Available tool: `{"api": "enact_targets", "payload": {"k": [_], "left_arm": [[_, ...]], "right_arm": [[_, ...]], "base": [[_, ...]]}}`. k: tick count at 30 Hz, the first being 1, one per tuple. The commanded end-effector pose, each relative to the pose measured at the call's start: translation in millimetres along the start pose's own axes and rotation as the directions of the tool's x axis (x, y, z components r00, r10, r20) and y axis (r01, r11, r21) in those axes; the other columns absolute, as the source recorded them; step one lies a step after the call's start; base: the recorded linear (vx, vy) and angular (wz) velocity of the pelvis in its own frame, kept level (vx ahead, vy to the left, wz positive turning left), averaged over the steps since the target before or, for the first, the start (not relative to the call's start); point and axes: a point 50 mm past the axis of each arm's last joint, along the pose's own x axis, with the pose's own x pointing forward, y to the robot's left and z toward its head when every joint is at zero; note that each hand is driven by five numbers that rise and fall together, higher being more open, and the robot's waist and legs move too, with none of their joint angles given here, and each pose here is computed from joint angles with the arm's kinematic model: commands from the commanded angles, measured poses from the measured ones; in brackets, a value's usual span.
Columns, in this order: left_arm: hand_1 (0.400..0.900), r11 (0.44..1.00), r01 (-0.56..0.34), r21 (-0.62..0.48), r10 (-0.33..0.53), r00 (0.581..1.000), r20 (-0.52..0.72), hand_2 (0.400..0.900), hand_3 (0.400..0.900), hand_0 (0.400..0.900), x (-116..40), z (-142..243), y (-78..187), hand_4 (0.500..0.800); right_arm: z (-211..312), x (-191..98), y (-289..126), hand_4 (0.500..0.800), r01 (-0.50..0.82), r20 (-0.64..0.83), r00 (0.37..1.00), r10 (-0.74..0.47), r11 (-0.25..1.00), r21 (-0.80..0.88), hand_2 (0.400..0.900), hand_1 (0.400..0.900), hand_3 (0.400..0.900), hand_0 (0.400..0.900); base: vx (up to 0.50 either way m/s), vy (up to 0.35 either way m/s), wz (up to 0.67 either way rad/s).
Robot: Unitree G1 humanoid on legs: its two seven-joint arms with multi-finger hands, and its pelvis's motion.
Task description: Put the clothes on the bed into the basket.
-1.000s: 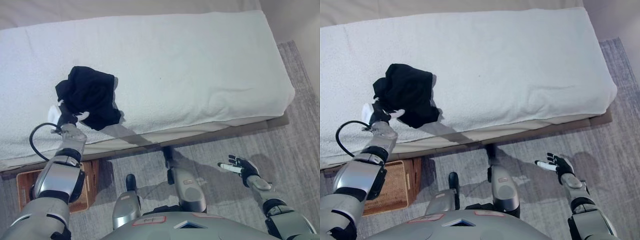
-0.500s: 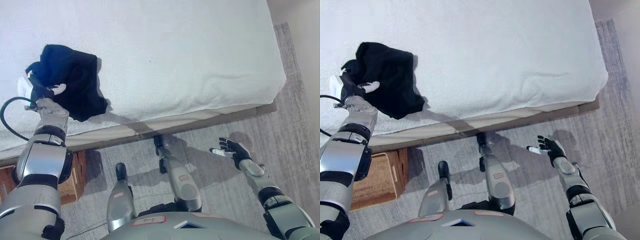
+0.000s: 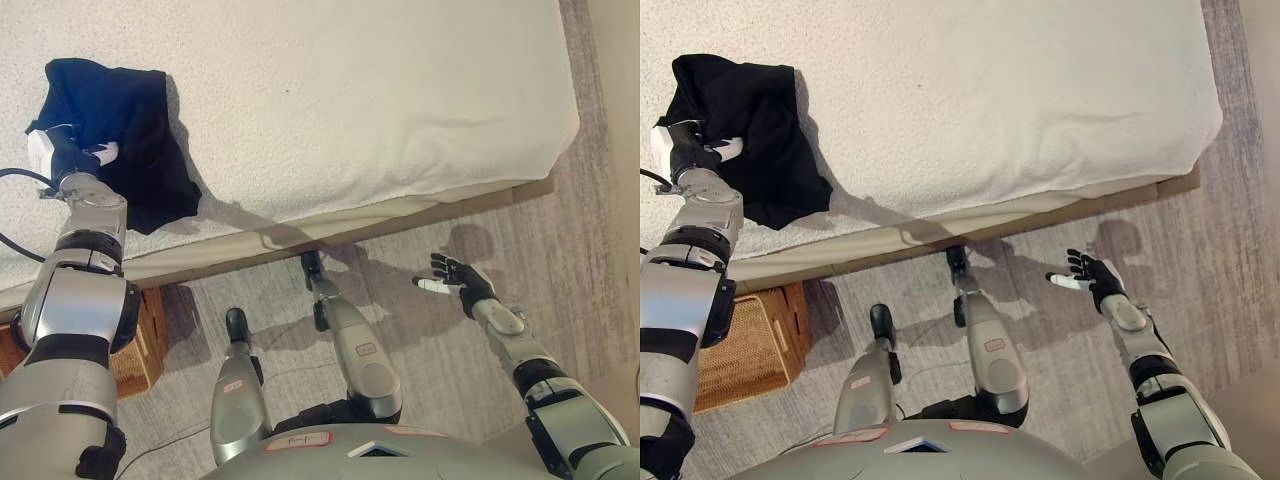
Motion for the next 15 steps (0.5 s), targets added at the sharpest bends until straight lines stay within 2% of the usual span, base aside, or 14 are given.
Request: {"api": "enact_targets", "payload": {"k": [1,9,15], "left_arm": [[0.400,0.999,0.003,-0.042,-0.001,0.998,0.064,0.400,0.400,0.400,1.1,8.4,3.2,0.500],[0.400,1.000,0.012,0.001,-0.012,0.999,0.039,0.400,0.400,0.400,-1.2,-9.9,1.9,0.500],[0.400,0.998,-0.007,0.069,0.009,1.000,-0.025,0.400,0.400,0.400,-2.0,-47.9,20.0,0.500]], "right_arm": [[-12.8,-17.2,-43.2,0.800,0.113,-0.014,0.993,-0.114,0.993,-0.042,0.900,0.900,0.900,0.900],[-19.3,-20.2,-48.0,0.800,0.131,-0.041,0.990,-0.133,0.990,-0.052,0.900,0.900,0.900,0.900],[-34.2,-27.4,-56.5,0.800,0.165,-0.100,0.980,-0.170,0.985,-0.051,0.900,0.900,0.900,0.900]], "base": [[0.000,0.000,0.00],[0.033,0.017,-0.02],[0.075,0.026,0.02]]}}
